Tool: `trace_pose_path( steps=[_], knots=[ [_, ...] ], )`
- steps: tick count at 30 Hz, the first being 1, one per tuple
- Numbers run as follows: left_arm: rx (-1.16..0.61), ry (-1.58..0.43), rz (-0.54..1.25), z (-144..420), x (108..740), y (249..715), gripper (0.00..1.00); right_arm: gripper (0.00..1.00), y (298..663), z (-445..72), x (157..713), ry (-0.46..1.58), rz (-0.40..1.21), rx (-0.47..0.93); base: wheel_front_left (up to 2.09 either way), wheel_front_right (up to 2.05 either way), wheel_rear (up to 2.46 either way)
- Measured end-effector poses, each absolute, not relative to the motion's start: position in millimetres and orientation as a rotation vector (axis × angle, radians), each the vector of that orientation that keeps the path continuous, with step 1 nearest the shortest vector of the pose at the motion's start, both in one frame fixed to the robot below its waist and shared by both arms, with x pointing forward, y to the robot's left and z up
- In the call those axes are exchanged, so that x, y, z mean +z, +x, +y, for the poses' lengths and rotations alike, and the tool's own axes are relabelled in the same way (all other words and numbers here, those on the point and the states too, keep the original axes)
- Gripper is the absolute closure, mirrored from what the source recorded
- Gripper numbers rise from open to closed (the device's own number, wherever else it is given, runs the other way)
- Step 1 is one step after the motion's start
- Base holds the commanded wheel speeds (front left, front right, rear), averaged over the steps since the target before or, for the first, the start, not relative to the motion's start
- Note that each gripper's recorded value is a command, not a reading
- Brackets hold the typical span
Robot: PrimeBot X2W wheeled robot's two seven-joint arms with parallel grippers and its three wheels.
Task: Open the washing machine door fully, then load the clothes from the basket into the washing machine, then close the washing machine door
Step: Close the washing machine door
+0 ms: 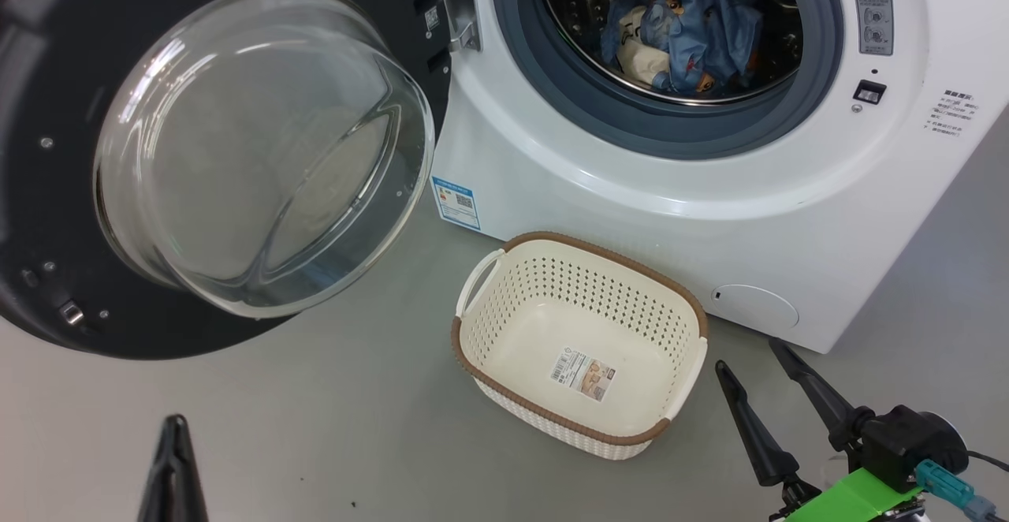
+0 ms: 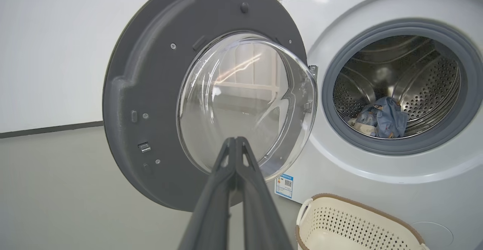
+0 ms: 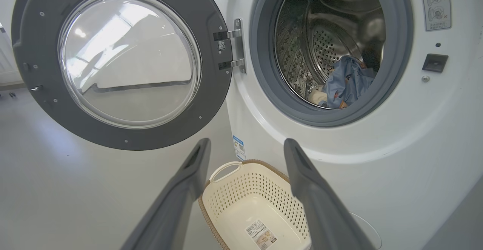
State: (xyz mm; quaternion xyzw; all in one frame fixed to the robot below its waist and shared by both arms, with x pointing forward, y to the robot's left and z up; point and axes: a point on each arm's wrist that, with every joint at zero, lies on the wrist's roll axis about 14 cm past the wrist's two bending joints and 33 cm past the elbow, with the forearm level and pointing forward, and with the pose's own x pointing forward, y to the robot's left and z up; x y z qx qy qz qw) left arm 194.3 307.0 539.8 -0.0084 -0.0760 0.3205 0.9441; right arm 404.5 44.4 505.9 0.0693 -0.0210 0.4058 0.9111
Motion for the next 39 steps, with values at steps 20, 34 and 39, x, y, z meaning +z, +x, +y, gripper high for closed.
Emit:
trace_pose_path(
  steps=[20, 34, 39],
  knots=[
    [0.49, -0.907, -1.033, 424.9, 684.2, 152.6, 1.0, 0.0, 407.3, 42.3, 503.8, 0.142, -0.042, 0.837, 0.0, 0.0, 0.0],
    [0.639, -1.238, -0.869, 530.5, 660.6, 186.3, 1.0, 0.0, 417.4, 35.5, 504.6, 0.151, -0.056, 0.824, 0.0, 0.0, 0.0],
    [0.727, -1.349, -0.779, 544.2, 623.2, 193.2, 1.0, 0.0, 421.2, 33.2, 503.2, 0.149, -0.051, 0.824, 0.0, 0.0, 0.0]
  ],
)
